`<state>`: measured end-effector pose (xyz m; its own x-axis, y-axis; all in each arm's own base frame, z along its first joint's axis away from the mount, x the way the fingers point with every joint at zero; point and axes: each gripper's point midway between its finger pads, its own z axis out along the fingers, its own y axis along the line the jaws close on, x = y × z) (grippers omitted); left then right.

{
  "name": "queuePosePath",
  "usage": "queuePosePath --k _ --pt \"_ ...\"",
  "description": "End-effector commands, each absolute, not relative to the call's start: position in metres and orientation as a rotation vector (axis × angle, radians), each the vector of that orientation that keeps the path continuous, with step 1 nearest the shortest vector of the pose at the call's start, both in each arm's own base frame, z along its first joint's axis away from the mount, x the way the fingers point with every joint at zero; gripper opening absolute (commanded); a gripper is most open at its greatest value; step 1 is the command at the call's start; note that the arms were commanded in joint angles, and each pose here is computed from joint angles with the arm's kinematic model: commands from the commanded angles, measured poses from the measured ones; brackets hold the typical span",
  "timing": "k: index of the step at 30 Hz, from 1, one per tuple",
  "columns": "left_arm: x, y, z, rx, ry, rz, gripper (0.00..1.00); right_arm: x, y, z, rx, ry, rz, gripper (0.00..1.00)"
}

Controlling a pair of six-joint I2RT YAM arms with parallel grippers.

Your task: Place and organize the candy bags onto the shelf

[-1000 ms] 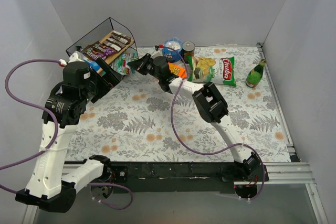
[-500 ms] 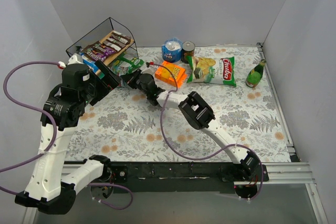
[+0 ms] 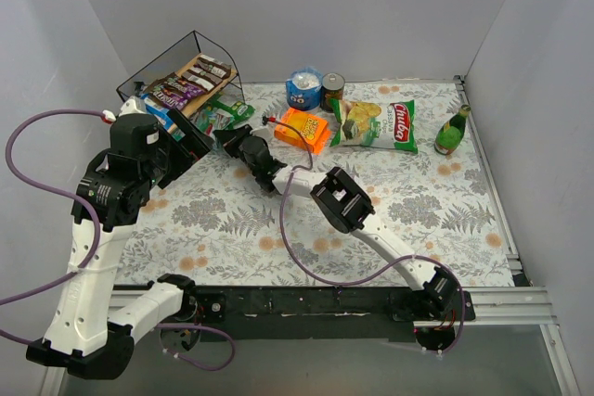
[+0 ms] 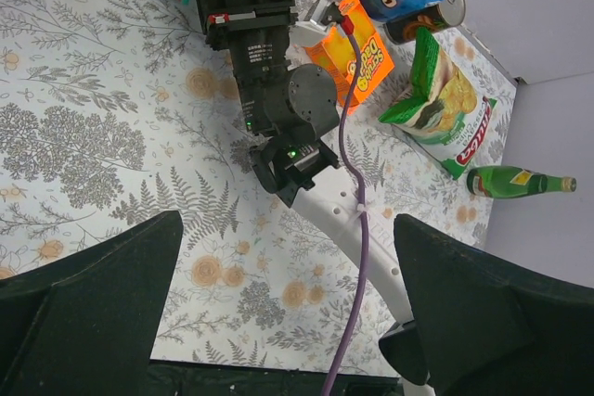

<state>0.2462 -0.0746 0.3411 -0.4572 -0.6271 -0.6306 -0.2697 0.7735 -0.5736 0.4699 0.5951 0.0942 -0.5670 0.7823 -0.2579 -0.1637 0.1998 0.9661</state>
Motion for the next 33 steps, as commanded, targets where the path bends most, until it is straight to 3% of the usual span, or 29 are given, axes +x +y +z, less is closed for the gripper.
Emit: queuePosePath --k 1,5,12,21,22,26,33 --pt "0.239 -0.066 0.339 -0.678 2.058 -0.452 0.98 0.476 0.594 0.128 0.689 1.507 1.579 0.11" --pt "0.239 -0.065 0.336 -0.684 2.064 -0.444 0.98 0.475 0.597 0.125 0.697 1.498 1.604 0.15" --pt "0.240 -0.064 0.330 -0.685 2.074 -0.426 0.98 0.465 0.602 0.130 0.592 1.506 1.618 0.41" --pt "0.241 -0.061 0.328 -0.688 2.071 -0.410 0.98 0.443 0.599 0.136 0.437 1.584 1.597 0.52" --pt "0.243 -0.060 0.328 -0.688 2.067 -0.401 0.98 0.439 0.595 0.114 0.421 1.658 1.537 0.53" --pt "0.247 -0.060 0.332 -0.690 2.050 -0.401 0.98 0.431 0.572 0.135 0.348 1.741 1.334 0.61" --pt "0.263 -0.079 0.326 -0.712 2.035 -0.518 0.98 0.406 0.523 0.153 0.212 1.861 1.138 0.66"
